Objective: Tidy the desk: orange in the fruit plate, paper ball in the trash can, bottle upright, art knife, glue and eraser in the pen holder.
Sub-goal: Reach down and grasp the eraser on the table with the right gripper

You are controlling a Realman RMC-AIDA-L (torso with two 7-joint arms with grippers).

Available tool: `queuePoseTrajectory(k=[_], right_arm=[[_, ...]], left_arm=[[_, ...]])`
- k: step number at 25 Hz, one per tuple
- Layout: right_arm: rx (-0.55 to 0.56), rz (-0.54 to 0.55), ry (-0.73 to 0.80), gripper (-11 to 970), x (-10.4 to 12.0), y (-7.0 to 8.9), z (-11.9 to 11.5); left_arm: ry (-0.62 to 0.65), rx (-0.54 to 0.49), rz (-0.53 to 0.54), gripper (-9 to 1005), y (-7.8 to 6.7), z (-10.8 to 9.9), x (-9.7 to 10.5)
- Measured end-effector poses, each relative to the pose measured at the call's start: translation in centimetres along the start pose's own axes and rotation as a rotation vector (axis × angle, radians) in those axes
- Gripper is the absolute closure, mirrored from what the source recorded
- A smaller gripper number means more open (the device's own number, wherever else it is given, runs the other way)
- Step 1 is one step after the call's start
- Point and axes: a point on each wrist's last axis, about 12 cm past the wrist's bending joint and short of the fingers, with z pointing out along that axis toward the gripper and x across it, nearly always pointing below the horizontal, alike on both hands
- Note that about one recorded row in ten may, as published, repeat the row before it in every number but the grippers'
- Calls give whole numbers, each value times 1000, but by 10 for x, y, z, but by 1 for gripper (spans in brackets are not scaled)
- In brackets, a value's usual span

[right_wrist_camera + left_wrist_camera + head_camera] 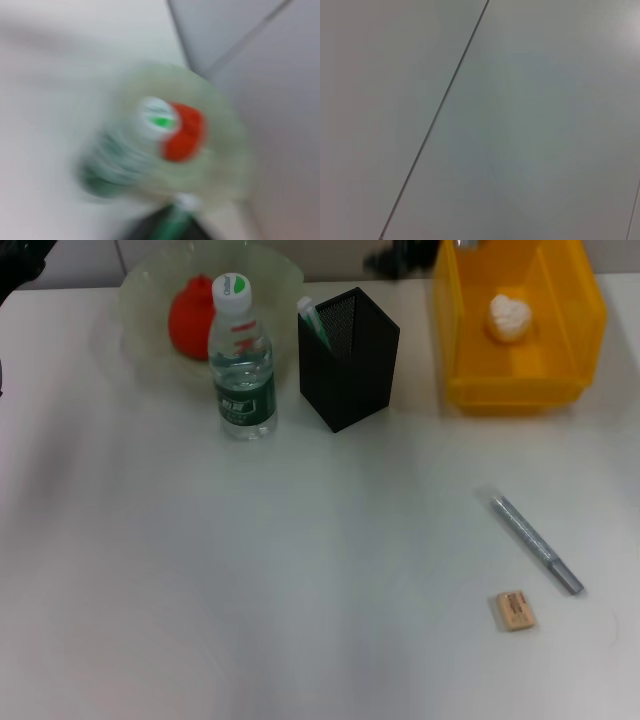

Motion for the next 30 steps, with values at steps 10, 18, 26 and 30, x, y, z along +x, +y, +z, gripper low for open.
queuePoseTrajectory(k=[10, 18, 26, 30], right_arm=[[-383, 41, 23, 401, 56, 73, -43], [-454, 67, 149, 415, 86, 92, -45], [-517, 52, 332, 413, 106, 109, -9], [-521, 22, 353, 412, 105, 112, 3]], left_arm=[[6, 17, 15, 227, -2, 9, -1], [5, 27, 15, 226, -4, 13, -1], [7, 28, 8, 226, -5, 13, 1], [8, 29, 9, 227, -5, 14, 1]])
